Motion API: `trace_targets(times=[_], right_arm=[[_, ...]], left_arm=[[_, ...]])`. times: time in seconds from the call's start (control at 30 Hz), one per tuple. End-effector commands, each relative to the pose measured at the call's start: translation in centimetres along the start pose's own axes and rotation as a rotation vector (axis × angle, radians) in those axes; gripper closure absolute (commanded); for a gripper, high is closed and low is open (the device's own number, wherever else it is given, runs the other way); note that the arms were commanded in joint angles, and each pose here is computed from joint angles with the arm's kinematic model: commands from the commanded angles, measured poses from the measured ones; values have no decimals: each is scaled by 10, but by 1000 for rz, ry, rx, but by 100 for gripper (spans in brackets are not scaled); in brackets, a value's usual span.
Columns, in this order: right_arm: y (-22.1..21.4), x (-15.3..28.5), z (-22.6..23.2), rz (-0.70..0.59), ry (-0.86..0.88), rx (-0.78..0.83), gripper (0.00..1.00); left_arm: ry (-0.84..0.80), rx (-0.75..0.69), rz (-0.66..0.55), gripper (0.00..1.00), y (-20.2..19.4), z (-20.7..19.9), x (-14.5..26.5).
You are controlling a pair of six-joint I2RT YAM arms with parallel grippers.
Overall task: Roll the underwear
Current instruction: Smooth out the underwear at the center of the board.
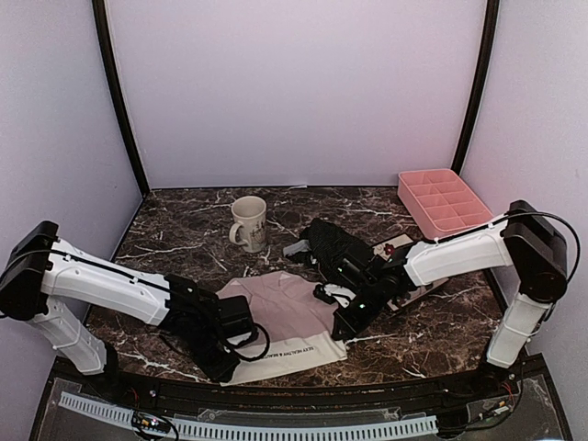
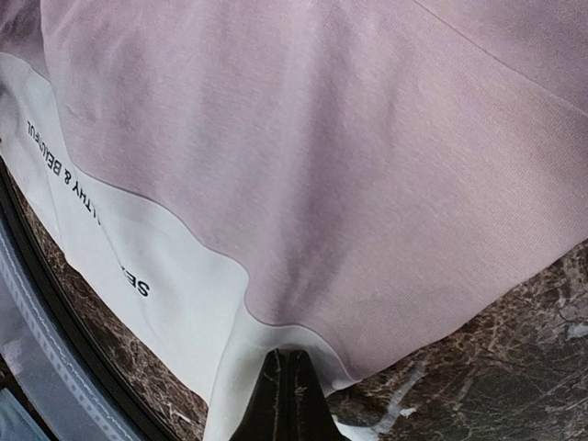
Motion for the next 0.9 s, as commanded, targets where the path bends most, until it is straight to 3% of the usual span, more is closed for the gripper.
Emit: trace_targets(times=[0.0, 0.2, 0.37, 0.63, 0.87], right_arm=[[-30, -23, -18, 122, -89, -33, 100], [-34, -23, -19, 123, -101, -49, 100], [-29, -17, -13, 98, -69, -37, 100], [-4, 31, 31, -44, 140, 51, 97], [-1, 52, 29, -73, 49, 35, 86]], left_arm=[[39, 86, 107, 73, -33, 16, -8], [83, 167, 128, 74, -51, 27, 2], [-10, 153, 11, 64, -52, 23, 23], [-49, 136, -158, 61, -24, 9, 55], [-32, 235, -203, 59, 11, 25, 61]])
Point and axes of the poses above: each gripper's point midway between its finger pads, its own x axis back along the fingers, its own z axis along the line the jaws close on, y = z × x, the point moved 9 cm from there along x, back along the fingers, and after that the axes turned 1 degree about -x, right-handed, at the moved point
